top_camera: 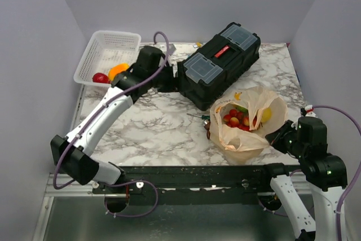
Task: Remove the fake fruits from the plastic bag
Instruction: Take out the fake fruit from the plastic bag.
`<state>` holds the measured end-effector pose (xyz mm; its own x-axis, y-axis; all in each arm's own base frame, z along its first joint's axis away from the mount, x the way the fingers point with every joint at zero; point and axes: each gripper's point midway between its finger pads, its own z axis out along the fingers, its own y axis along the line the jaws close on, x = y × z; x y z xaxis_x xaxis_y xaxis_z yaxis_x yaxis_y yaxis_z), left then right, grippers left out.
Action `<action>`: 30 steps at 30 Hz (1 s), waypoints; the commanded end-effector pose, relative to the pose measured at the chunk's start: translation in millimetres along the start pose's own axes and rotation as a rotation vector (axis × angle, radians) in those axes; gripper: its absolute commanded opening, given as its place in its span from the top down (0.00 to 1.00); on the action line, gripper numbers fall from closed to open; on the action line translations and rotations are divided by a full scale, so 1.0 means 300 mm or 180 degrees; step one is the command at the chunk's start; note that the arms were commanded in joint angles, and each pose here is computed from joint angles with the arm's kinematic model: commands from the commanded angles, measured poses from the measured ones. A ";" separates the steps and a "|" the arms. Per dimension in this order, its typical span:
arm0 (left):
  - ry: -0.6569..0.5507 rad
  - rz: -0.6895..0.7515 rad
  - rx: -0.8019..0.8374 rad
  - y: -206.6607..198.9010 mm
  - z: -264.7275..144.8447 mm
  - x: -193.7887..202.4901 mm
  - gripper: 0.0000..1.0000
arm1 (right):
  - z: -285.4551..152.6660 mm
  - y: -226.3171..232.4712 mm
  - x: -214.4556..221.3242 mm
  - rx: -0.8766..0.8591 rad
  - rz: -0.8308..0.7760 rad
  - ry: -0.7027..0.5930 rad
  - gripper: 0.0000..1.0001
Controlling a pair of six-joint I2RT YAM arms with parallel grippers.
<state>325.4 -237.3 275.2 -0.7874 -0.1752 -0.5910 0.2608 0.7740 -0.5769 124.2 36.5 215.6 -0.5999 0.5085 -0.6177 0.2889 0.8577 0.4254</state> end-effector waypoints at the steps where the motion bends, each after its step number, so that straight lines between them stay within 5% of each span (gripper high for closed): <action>1: 0.0228 0.0539 0.0860 -0.320 -0.067 0.214 0.23 | -0.010 -0.011 0.005 0.0042 0.0041 -0.0017 0.99; 10: 0.0453 0.1522 0.1930 -0.629 -0.147 0.616 0.22 | -0.011 0.061 0.024 -0.0381 0.0001 0.0062 0.99; 17: 0.0567 0.2040 0.1586 -0.660 -0.037 0.637 0.30 | 0.008 0.114 0.078 -0.0783 0.0097 0.0187 0.99; 24: 0.1042 0.1997 0.1756 -0.699 0.082 0.746 0.38 | 0.023 0.073 0.114 -0.0611 0.0138 0.0290 0.99; 30: 0.1203 0.2080 0.1184 -0.637 0.253 0.770 0.38 | 0.017 0.050 0.116 -0.0500 0.0099 0.0281 0.99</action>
<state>119.7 -461.0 224.1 -0.5359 0.4568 -0.7101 0.8437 0.3209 -0.4303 115.9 68.8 200.3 -0.6468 0.5255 -0.5527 0.1819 0.8101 0.5573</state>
